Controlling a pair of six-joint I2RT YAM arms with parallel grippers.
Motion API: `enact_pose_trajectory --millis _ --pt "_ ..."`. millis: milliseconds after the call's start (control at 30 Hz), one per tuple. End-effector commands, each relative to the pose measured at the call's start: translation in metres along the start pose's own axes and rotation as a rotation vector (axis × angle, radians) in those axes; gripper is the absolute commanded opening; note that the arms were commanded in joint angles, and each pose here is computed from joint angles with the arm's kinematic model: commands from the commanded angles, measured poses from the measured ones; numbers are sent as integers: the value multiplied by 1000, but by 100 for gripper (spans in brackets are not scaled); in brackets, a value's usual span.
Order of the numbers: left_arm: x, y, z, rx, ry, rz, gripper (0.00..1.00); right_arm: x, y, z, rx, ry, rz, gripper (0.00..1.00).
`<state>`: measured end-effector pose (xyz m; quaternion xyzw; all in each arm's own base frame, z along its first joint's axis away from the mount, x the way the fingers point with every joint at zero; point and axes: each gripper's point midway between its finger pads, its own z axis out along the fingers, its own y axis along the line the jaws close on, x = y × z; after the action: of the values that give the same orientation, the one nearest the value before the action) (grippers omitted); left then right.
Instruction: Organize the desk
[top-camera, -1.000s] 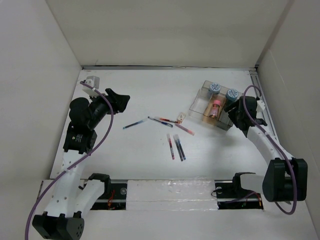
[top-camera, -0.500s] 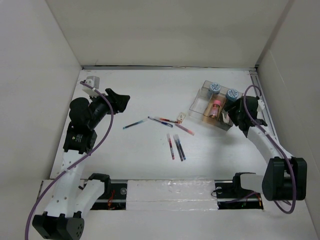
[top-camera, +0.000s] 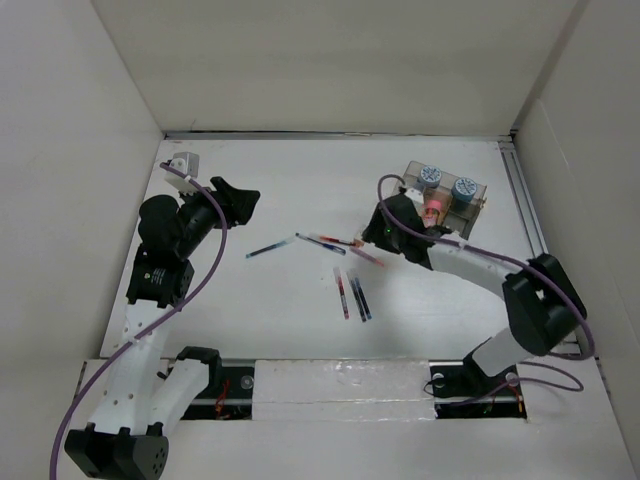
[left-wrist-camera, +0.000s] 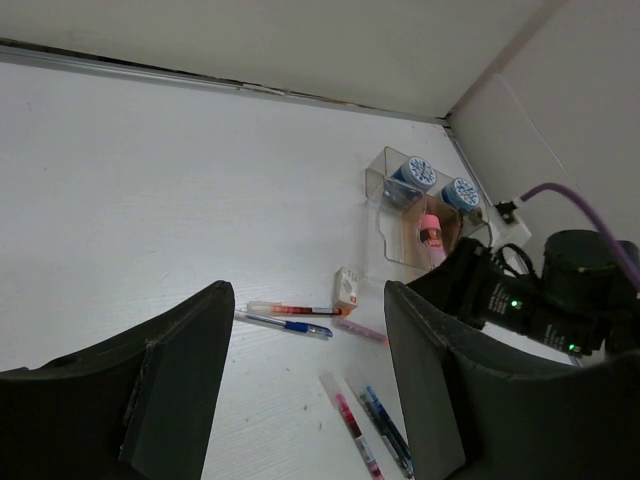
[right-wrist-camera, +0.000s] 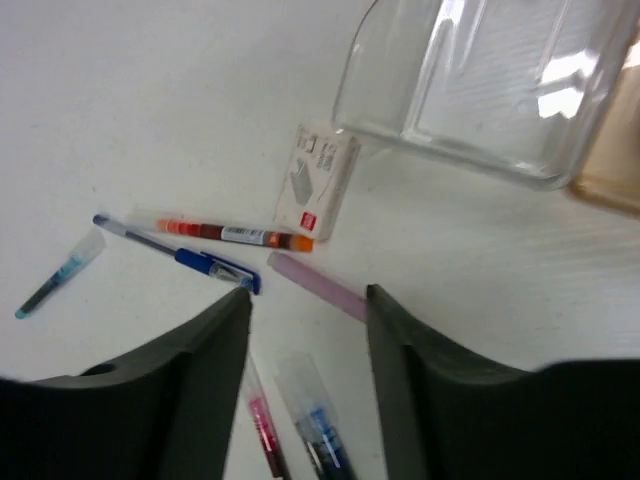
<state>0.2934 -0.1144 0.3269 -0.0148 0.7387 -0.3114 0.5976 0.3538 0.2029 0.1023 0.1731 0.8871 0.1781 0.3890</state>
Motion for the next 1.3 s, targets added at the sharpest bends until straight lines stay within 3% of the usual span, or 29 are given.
enact_pose_trajectory --millis 0,100,467,700,867,967,1133,1267 --pt "-13 -8 -2 31 -45 21 58 -3 18 10 41 -28 -71 61" --pt "-11 -8 -2 35 -40 19 58 6 19 28 99 -5 -110 69" --pt "-9 -10 -3 46 -34 17 58 12 12 64 204 10 -147 66" --pt "-8 -11 -3 55 -28 14 58 24 12 76 236 23 -169 54" --pt "-6 -11 -2 54 -23 11 58 29 8 80 264 19 -190 38" --pt "-7 -11 -3 55 -27 12 58 23 19 72 235 0 -175 35" --pt "-8 -11 -2 53 -27 14 58 -35 60 9 53 -169 -75 35" --pt "-9 -8 -1 40 -33 16 58 -86 36 -39 33 -323 80 35"
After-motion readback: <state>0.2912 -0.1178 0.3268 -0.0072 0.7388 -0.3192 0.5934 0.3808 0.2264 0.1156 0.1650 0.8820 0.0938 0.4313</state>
